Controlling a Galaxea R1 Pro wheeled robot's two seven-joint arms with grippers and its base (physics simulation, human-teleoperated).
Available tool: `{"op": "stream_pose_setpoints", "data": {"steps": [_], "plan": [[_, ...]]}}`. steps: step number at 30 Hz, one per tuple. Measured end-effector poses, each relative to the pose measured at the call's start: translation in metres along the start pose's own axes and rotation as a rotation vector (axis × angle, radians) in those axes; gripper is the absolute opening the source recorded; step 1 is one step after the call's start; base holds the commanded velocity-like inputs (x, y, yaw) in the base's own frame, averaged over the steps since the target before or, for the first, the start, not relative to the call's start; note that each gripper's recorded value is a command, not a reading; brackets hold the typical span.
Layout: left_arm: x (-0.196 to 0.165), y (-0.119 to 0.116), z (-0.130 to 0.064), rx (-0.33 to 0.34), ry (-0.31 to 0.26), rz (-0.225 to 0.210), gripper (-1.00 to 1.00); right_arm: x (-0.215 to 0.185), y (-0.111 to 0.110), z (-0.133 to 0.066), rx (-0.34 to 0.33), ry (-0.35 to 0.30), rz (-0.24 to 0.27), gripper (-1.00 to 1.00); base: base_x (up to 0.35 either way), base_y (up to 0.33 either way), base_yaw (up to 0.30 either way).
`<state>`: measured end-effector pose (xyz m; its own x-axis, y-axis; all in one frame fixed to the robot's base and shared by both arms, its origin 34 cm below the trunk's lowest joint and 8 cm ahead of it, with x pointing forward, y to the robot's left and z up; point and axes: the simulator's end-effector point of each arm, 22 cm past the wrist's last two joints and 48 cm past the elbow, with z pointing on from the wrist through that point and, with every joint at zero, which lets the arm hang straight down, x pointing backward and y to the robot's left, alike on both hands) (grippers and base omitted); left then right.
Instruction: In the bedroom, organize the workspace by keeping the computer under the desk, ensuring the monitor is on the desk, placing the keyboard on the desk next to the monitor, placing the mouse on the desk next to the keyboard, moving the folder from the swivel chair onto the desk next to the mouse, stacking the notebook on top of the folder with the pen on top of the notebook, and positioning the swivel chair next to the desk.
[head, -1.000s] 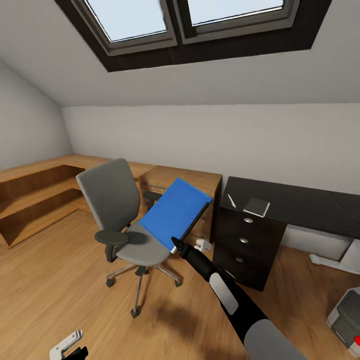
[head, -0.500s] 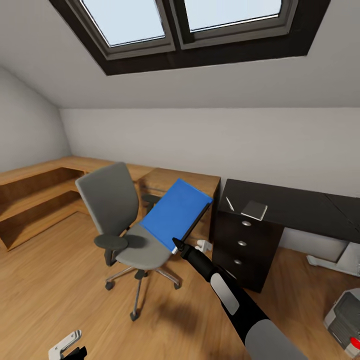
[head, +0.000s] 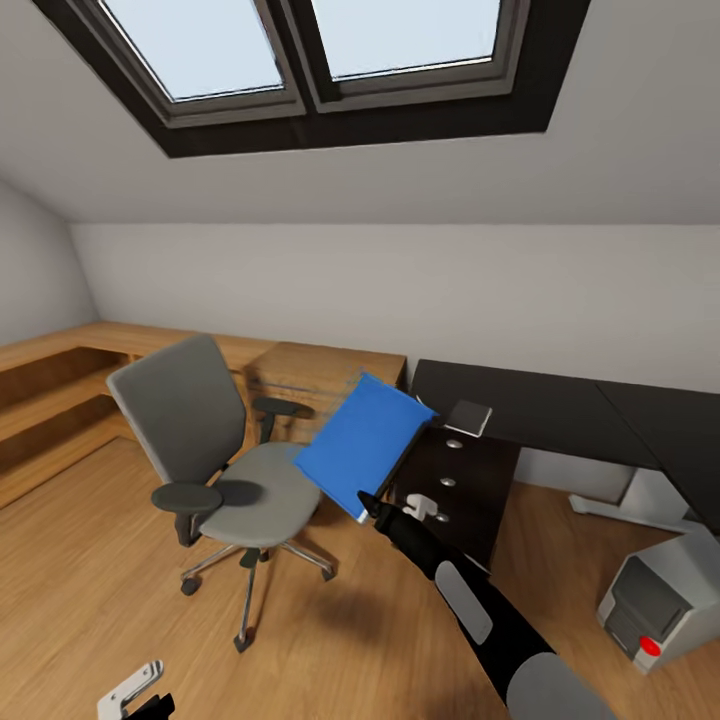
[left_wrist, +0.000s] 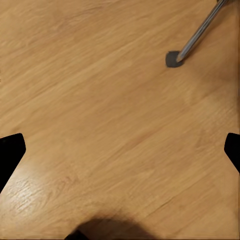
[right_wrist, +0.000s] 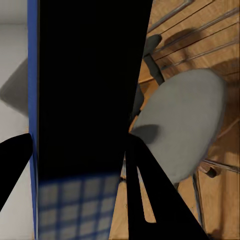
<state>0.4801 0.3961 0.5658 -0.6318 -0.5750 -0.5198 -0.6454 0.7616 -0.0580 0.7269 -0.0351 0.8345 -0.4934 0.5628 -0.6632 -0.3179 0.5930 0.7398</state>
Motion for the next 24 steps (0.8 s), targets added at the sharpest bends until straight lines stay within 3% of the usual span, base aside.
{"op": "stream_pose_setpoints", "data": {"steps": [4, 8, 10, 17, 22, 24], "plan": [[-0.004, 0.0, -0.006, 0.0, -0.001, 0.0, 1.0, -0.003, -0.013, -0.007, 0.032, 0.013, -0.008, -1.0, -0.02, -0.018, -0.006], [-0.008, -0.001, -0.011, 0.0, -0.001, 0.0, 1.0, 0.034, -0.053, -0.022, 0.127, 0.103, 0.005, -1.0, -0.001, -0.001, 0.0], [-0.009, -0.002, -0.014, 0.001, 0.0, -0.001, 1.0, 0.056, -0.08, -0.036, 0.194, 0.149, -0.034, -1.0, 0.0, 0.0, 0.0], [-0.005, 0.0, -0.022, -0.006, 0.022, -0.002, 1.0, 0.078, -0.126, -0.072, 0.308, 0.142, -0.202, -1.0, 0.0, 0.0, 0.0], [0.011, 0.008, -0.025, -0.024, 0.066, 0.006, 1.0, 0.084, -0.139, -0.091, 0.35, 0.134, -0.255, -1.0, 0.0, 0.0, 0.0], [0.03, 0.015, -0.025, -0.04, 0.109, 0.013, 1.0, 0.091, -0.151, -0.106, 0.383, 0.142, -0.271, -1.0, 0.0, 0.0, 0.0]]}}
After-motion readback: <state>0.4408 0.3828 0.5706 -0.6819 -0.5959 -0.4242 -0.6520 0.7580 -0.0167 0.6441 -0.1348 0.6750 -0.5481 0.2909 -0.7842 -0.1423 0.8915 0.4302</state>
